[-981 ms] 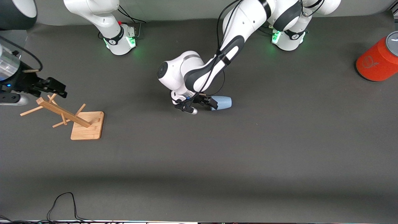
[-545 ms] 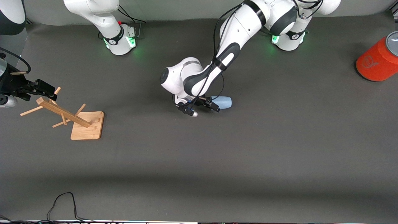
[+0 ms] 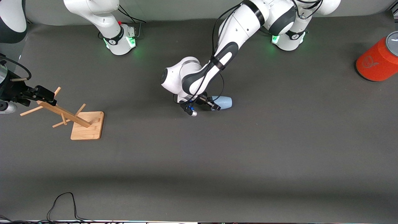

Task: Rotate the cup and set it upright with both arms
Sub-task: 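Grasp the cup rim with the left gripper while the right gripper retracts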

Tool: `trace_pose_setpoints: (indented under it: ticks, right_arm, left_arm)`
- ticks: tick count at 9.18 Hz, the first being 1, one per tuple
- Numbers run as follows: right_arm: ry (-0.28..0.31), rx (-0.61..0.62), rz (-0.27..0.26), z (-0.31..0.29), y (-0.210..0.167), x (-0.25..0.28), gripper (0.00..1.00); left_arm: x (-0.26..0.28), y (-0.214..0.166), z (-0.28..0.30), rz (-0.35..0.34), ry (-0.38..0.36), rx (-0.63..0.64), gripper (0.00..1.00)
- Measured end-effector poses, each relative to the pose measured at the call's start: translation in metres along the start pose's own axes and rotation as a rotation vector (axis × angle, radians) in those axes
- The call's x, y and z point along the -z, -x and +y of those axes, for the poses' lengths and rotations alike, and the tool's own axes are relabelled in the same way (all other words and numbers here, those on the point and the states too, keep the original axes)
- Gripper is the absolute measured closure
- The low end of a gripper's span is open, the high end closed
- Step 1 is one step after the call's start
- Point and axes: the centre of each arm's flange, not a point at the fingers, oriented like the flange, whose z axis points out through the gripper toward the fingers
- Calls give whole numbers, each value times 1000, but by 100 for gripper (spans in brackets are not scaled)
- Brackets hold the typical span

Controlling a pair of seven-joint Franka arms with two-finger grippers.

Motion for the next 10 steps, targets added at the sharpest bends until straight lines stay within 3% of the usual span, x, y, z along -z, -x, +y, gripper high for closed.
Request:
trace_pose_setpoints:
  ticks: [2, 4, 6, 8, 10]
  right_arm:
    - [0, 3, 4, 0, -2, -1, 0]
    - [0, 1, 9, 2, -2, 2, 0]
    - [-1, 5, 11, 0, -2, 3, 0]
    - [-1, 23, 12, -2, -2, 3, 0]
    - [-1, 37, 12, -1, -2, 3, 0]
  left_arm:
    - [11, 6, -13, -16, -10, 4, 91]
    - [37, 16, -65, -22, 13, 68, 92]
    - [58, 31, -160, -20, 168, 181, 93]
    - [71, 60, -272, 33, 354, 303, 93]
    - [80, 91, -325, 98, 452, 369, 93]
